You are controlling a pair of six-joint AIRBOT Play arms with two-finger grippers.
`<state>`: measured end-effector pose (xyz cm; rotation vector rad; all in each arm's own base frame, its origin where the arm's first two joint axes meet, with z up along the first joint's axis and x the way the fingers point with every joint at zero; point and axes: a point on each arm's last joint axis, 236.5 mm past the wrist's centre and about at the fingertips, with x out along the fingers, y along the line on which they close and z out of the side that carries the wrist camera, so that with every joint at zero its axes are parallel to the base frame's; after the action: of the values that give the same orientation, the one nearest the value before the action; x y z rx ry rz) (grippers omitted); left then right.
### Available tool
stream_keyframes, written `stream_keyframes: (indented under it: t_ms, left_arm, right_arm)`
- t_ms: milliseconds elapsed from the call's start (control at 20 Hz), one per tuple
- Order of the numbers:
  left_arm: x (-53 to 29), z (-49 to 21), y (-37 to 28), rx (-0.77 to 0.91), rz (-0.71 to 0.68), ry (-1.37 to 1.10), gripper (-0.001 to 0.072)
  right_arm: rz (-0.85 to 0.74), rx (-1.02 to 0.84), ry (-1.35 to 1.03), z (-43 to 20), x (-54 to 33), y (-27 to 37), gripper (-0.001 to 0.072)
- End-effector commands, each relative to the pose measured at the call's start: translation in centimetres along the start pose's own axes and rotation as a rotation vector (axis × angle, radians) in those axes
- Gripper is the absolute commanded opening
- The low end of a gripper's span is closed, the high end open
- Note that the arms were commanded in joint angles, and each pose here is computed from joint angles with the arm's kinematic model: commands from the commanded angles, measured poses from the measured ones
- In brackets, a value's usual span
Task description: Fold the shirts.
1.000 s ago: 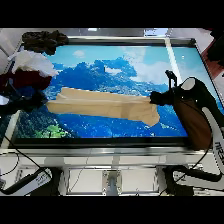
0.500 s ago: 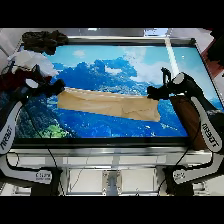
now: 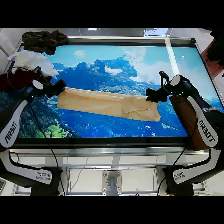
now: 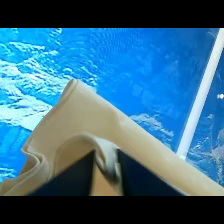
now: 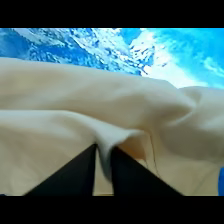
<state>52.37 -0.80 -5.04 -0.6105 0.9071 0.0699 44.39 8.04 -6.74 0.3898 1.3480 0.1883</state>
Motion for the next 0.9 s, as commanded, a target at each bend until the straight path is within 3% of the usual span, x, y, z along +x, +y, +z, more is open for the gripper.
stream_keyframes:
  t_ms: [0, 250, 350, 500, 700, 800, 850]
  left_arm:
    - [-1.3, 0.9, -1.2, 0.0, -0.025, -0.019, 0.0386]
    - [-7.5, 6.1, -6.7, 0.021, -0.14, -0.163, 0.0382]
    - [-9.9, 7.2, -10.1, 0.117, -0.222, -0.23, 0.0368]
    - [-10.4, 3.5, -16.3, 0.458, -0.324, -0.221, 0.0368]
    - [-8.0, -4.2, -20.9, 0.656, -0.351, -0.092, 0.0365]
    - [-6.4, -7.6, -21.8, 0.708, -0.342, -0.024, 0.036]
    - [-5.3, -9.3, -22.0, 0.734, -0.334, 0.011, 0.032]
  right_arm:
    - [0.012, -0.06, -0.036, 0.5, -1.8, 0.9, 0.0382]
    - [-0.113, -0.127, -0.109, 0.2, -9.8, -1.8, 0.0401]
    - [-0.129, -0.071, -0.064, -1.1, -11.1, -3.9, 0.0537]
    - [0.014, 0.034, -0.096, -1.1, -10.2, -5.2, 0.0537]
    - [0.206, 0.196, -0.094, -2.2, -7.3, -7.6, 0.0539]
    - [0.308, 0.228, -0.036, -3.4, -5.6, -8.1, 0.0608]
    - [0.346, 0.238, -0.02, -3.5, -4.7, -8.3, 0.063]
